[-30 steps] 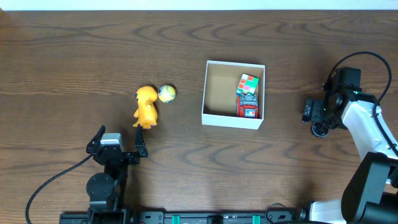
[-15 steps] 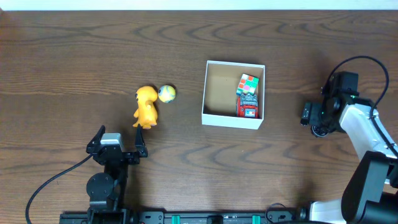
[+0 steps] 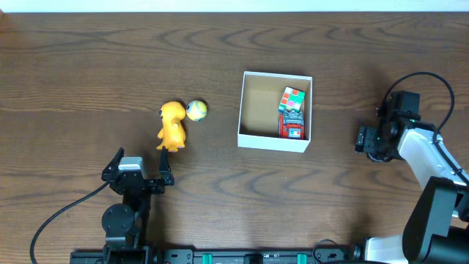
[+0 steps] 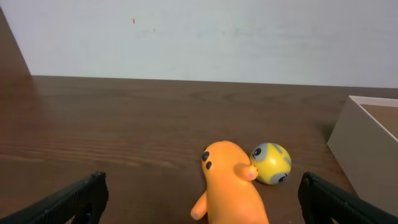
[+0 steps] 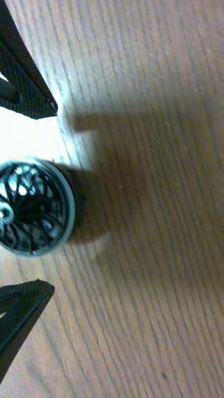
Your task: Pack container
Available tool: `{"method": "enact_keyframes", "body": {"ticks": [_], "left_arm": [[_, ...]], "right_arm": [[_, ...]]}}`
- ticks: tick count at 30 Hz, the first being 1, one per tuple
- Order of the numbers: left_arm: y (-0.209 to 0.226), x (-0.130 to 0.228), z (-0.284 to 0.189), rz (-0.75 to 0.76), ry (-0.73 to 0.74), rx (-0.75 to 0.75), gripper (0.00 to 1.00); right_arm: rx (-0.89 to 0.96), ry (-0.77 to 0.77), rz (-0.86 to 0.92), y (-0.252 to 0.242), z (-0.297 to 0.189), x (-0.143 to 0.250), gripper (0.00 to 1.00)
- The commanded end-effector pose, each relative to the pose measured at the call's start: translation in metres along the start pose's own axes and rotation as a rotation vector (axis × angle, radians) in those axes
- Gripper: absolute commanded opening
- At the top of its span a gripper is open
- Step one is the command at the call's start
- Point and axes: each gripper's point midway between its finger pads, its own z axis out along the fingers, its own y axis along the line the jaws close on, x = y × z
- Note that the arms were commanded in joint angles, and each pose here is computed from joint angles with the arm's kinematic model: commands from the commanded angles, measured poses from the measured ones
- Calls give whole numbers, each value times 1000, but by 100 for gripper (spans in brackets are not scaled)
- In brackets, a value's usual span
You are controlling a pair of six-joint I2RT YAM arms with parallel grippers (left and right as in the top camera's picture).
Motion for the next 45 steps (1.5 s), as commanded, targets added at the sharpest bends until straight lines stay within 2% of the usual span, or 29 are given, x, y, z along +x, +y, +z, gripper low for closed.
{"method": "enact_keyframes", "body": {"ticks": [1,26,30,37,45], "left_arm": [[4,17,1,6,54,-18,98],[4,17,1,6,54,-19,98],[4,17,1,6,54,-18,98],[4,17,1,6,54,-18,98],[4,17,1,6,54,-18,98]], "right_arm": [[8,3,14,-10,4,4,87],[-55,-9,11,0,14,12,78],[-56,-2,11,0,15,14,75],[-74,-6,10,3,14,13,63],[-78,-21,11,3,12,7,61]]}}
